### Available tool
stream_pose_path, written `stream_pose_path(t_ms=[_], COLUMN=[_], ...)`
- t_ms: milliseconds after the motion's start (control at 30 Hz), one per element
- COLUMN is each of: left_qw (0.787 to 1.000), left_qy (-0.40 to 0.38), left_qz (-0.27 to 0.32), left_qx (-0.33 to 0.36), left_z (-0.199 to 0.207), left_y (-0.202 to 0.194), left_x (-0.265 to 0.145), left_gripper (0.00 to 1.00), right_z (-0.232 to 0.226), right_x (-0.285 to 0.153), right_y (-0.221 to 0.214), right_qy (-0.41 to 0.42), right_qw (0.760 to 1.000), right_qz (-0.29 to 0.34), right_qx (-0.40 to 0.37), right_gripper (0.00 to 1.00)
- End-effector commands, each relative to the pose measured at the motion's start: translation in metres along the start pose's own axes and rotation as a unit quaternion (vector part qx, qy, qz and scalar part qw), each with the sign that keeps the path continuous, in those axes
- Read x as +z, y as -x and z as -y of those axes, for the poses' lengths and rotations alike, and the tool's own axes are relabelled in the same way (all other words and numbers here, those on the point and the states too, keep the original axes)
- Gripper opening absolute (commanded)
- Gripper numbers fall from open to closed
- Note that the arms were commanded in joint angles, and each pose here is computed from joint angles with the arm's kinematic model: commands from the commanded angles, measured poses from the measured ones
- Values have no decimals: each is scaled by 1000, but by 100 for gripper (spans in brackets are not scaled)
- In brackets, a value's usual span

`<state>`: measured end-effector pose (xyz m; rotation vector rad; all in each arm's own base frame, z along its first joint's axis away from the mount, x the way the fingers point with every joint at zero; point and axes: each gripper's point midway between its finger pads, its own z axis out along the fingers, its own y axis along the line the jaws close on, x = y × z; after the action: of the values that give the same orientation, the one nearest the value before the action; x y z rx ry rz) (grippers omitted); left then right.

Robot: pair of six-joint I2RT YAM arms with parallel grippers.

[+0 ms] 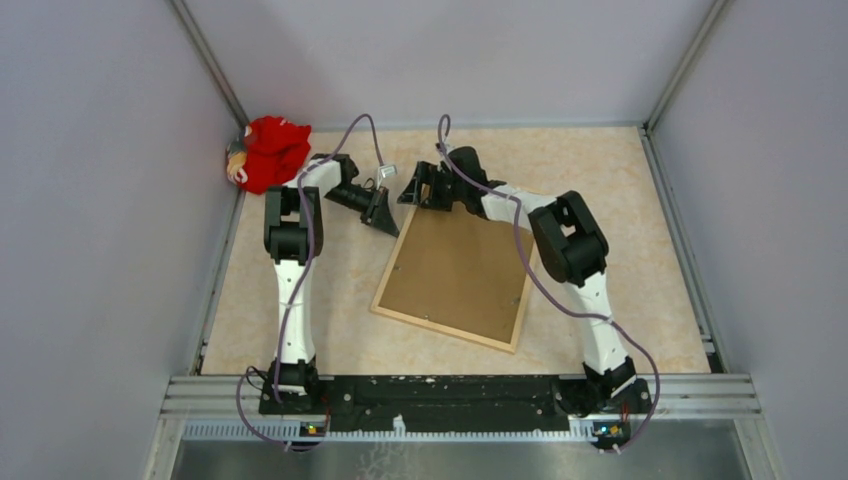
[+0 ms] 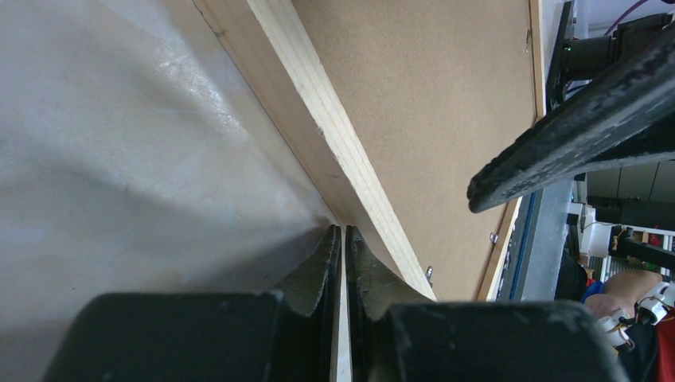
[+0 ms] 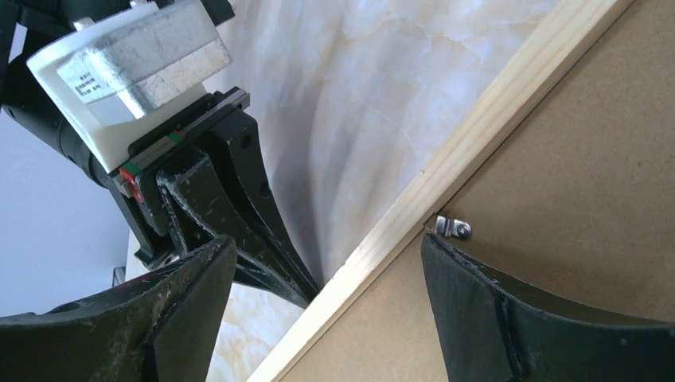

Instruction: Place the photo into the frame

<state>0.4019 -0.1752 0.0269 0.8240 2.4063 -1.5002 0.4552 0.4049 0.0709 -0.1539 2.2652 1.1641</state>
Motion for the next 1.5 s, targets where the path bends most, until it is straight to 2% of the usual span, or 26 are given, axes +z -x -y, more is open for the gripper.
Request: stream_pose_path(t_ms=[0,300,500,633,733,933,1100,1467], left_qw=[1000,1000,1000,999,999,999,999,1000], left_qy=[4,5,9,12,13,10,10,8], left_qz=[11,6,9,17,19,19,19,18], left_qx=[27,28,28,30,30,27,28,24], left_z=[13,12,12,11,11,10,10,10], left_y=[11,6,9,13,14,13,13,11], left_x=[-11,-10,-14,-19,-21,-19,-20,-19], left_gripper=[11,10,10,11,11,11,11,11], right_z=[-6,-6,-25,20,56,107,128,145], right_x=[10,12,-29,-71,-102,-139,-144,-125], right_y=[8,9,44,69,71,63,66,76], right_qy=[12,14,15,-86,-148,-202,-227,-233], right_qw=[1000,1000,999,994,985,974,968,966], right_qz=[5,2,42,73,84,96,101,103], right_qx=[0,-10,-25,-5,7,35,36,37], right_gripper=[86,86,88,88,88,88,87,86])
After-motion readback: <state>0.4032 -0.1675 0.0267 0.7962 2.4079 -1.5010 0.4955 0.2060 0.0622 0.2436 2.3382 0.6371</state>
